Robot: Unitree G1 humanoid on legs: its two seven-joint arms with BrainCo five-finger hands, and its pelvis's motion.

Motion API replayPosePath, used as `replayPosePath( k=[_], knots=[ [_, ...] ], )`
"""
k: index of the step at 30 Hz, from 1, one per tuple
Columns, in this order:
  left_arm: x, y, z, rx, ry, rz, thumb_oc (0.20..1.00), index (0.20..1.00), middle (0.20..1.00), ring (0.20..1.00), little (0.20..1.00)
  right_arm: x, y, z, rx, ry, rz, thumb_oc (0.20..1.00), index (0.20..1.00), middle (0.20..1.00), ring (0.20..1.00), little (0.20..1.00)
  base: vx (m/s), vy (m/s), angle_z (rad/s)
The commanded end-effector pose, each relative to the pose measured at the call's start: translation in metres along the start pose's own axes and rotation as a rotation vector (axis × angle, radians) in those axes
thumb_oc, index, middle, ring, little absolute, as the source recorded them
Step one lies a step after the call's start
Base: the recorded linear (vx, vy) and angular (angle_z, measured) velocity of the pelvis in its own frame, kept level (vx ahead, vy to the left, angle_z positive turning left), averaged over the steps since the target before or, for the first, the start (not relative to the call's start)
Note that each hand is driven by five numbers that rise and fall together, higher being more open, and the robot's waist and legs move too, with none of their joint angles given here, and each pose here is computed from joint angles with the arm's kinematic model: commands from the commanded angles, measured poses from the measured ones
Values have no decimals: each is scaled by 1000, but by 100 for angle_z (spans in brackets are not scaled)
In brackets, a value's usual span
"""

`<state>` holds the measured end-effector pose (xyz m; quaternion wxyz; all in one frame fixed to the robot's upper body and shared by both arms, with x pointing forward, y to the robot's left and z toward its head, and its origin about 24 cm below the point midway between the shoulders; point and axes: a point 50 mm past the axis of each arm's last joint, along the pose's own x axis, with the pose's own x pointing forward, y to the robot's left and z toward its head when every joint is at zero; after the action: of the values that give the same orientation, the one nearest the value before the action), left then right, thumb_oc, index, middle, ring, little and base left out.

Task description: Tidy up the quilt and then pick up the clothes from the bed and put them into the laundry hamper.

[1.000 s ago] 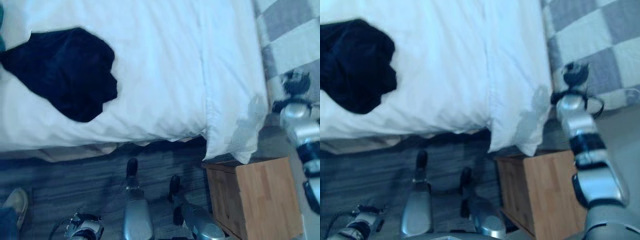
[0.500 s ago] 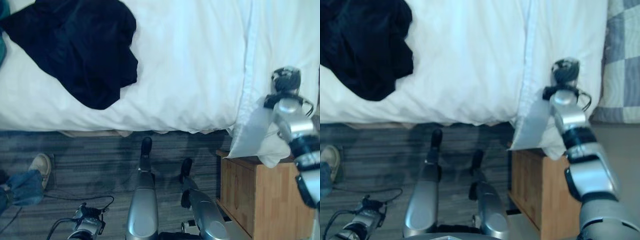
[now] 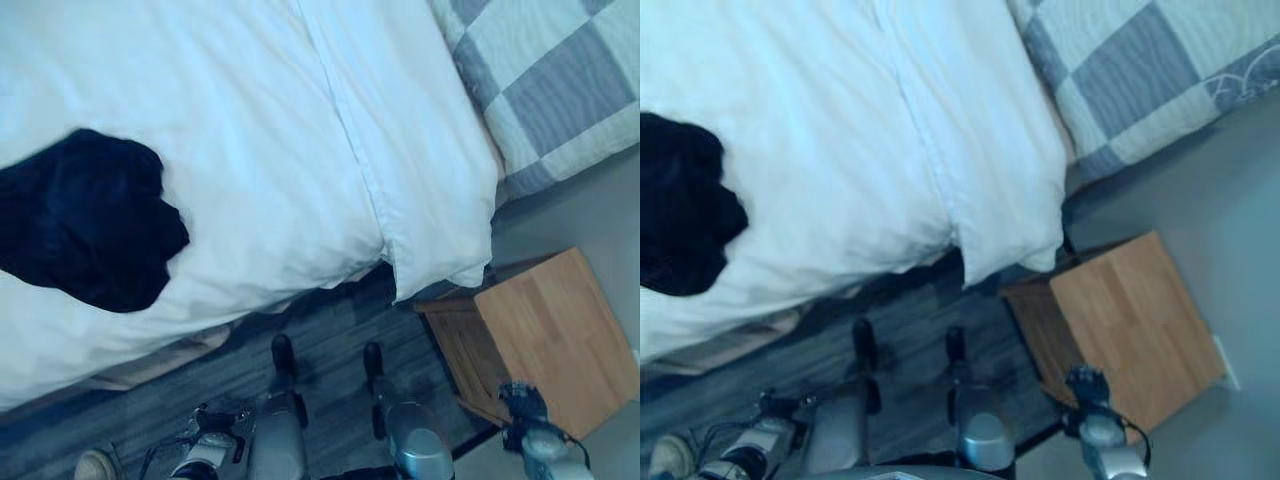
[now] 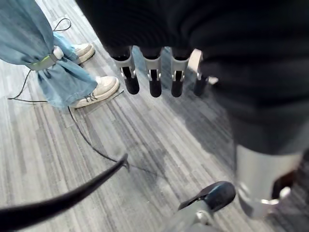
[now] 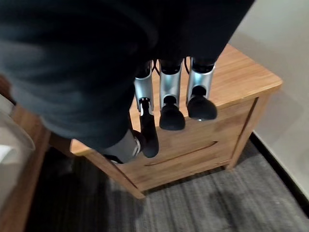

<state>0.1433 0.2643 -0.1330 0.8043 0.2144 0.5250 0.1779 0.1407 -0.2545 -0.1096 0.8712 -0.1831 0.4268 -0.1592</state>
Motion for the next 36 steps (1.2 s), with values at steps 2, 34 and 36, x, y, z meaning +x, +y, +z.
replayPosePath(
  k=[2, 34, 36],
  knots=[
    [-5, -3, -45, 59, 96, 17, 1000, 1000, 1000, 1000, 1000, 7, 19, -22, -92, 160, 36, 1000, 1000, 1000, 1000, 1000, 32, 231, 17],
    [-10, 2, -69, -54, 179, 159, 1000, 1000, 1000, 1000, 1000, -3, -9, -87, -61, 441, -21, 1000, 1000, 1000, 1000, 1000, 43, 335, 16],
    [-7, 9, -69, 9, 219, 131, 1000, 1000, 1000, 1000, 1000, 0, 8, -74, -64, 381, 9, 1000, 1000, 1000, 1000, 1000, -7, 372, -5]
  ],
)
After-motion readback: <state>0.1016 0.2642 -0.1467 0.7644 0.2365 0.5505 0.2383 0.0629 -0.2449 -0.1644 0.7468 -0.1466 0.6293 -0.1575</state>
